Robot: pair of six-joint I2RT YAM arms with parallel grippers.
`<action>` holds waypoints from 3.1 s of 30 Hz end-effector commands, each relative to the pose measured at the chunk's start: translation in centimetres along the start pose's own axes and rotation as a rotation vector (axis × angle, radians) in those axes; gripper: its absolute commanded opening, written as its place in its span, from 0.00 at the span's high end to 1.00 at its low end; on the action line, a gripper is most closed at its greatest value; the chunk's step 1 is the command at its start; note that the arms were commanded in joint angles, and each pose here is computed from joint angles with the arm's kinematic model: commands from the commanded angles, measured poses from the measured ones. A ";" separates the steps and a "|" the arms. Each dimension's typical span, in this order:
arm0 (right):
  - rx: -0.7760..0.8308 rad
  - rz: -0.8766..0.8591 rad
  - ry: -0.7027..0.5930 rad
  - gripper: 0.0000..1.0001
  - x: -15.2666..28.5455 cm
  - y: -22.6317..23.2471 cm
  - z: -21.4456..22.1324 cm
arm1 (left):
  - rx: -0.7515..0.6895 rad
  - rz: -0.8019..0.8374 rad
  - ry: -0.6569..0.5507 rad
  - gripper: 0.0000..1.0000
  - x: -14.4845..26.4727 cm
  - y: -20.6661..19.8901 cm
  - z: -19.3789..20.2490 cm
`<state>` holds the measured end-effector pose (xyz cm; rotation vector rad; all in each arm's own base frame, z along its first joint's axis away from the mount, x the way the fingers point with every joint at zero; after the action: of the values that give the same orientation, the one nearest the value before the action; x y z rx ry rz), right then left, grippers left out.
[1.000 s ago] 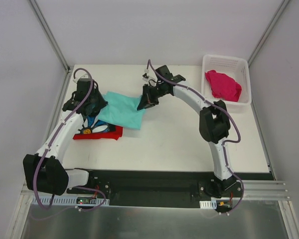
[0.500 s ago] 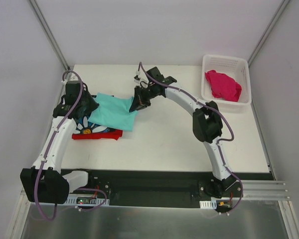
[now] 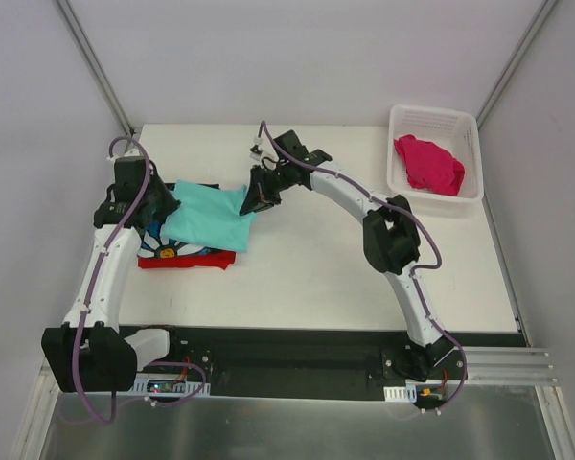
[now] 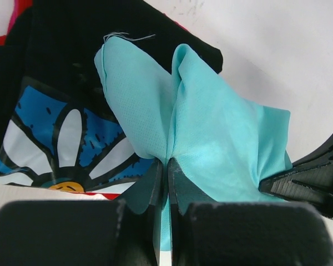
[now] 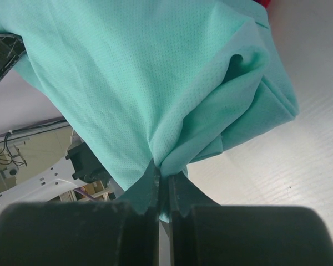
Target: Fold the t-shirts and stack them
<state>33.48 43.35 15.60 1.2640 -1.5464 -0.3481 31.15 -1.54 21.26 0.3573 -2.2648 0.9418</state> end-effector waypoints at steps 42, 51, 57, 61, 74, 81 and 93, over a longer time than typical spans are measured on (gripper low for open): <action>-0.083 -0.417 -0.039 0.99 -7.7 3.8 -2.0 | 0.052 -0.196 0.020 1.00 -2.4 8.1 -0.7; -0.082 -0.381 -0.012 0.99 -7.7 3.5 -0.1 | 0.058 -0.205 0.036 1.00 -1.7 8.7 0.4; -0.088 -0.366 -0.001 0.99 -8.2 3.1 0.4 | 0.051 -0.227 0.051 1.00 -2.0 9.1 0.6; -0.085 -0.365 -0.006 0.99 -8.3 3.2 0.1 | 0.055 -0.234 0.070 1.00 -2.2 9.3 1.0; -0.075 -0.363 -0.026 0.99 -7.9 3.1 -1.8 | 0.049 -0.257 0.123 1.00 -4.5 9.0 0.1; -0.049 -0.359 -0.052 0.99 -5.8 4.0 -2.5 | 0.053 -0.157 0.067 1.00 -3.0 6.1 -2.0; -0.022 -0.368 -0.104 0.99 -4.2 4.4 -5.5 | 0.046 -0.135 0.057 1.00 -3.1 4.5 -4.0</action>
<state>34.12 50.13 12.41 1.3886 -1.3228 -0.6621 32.60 4.26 18.35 0.4978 -2.1388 0.9124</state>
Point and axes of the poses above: each gripper's point midway between its finger pads, its own x axis back along the fingers, its own y axis along the line the jaws close on, z = x × y, the point moved 2 cm from there along x, back along the fingers, and after that the axes turned 13 degrees about x, right-handed, at the moved point
